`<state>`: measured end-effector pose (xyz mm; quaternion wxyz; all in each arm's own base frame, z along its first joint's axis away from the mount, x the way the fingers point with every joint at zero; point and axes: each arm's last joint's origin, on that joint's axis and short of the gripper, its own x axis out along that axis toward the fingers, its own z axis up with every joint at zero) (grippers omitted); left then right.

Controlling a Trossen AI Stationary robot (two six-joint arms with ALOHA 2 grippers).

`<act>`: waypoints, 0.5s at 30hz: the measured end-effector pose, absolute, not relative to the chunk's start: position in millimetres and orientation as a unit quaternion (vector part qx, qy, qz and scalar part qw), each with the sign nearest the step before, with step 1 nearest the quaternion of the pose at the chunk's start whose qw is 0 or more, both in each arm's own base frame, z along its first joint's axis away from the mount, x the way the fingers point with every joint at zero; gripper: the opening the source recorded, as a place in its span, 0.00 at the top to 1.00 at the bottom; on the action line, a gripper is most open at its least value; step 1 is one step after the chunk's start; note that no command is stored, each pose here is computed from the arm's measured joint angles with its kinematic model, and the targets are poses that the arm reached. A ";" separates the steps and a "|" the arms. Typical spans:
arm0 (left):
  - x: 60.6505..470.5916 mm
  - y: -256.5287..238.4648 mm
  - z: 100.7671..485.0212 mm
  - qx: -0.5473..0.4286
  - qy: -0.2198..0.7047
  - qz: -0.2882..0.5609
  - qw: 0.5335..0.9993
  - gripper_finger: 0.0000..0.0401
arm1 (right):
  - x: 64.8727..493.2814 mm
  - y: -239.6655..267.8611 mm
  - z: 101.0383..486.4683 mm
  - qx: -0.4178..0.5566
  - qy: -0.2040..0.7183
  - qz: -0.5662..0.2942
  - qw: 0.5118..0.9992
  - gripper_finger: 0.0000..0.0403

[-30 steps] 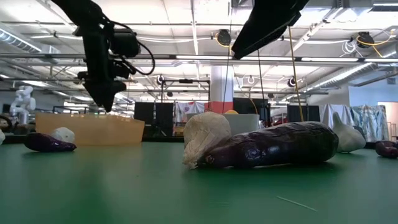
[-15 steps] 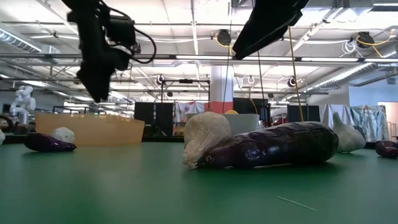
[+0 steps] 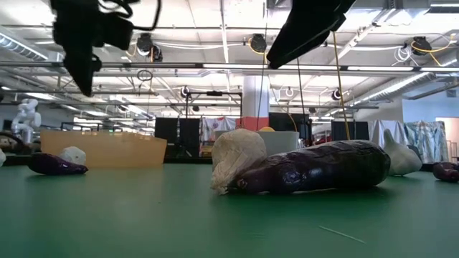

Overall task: Sort produce into baskets
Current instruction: Put the garlic into the orange bin

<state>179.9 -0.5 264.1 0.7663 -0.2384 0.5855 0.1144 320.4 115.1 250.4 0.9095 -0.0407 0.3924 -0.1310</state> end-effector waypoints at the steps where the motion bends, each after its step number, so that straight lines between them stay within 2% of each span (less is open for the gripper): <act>1: 179.8 -7.2 262.8 -0.234 0.588 0.116 0.765 0.33 | 320.4 115.1 250.4 -0.040 0.392 -0.131 0.910 0.22; 15: 182.3 -74.1 217.1 -0.143 0.689 0.050 0.709 0.33 | 320.3 115.4 250.3 -0.016 0.390 -0.139 0.910 0.22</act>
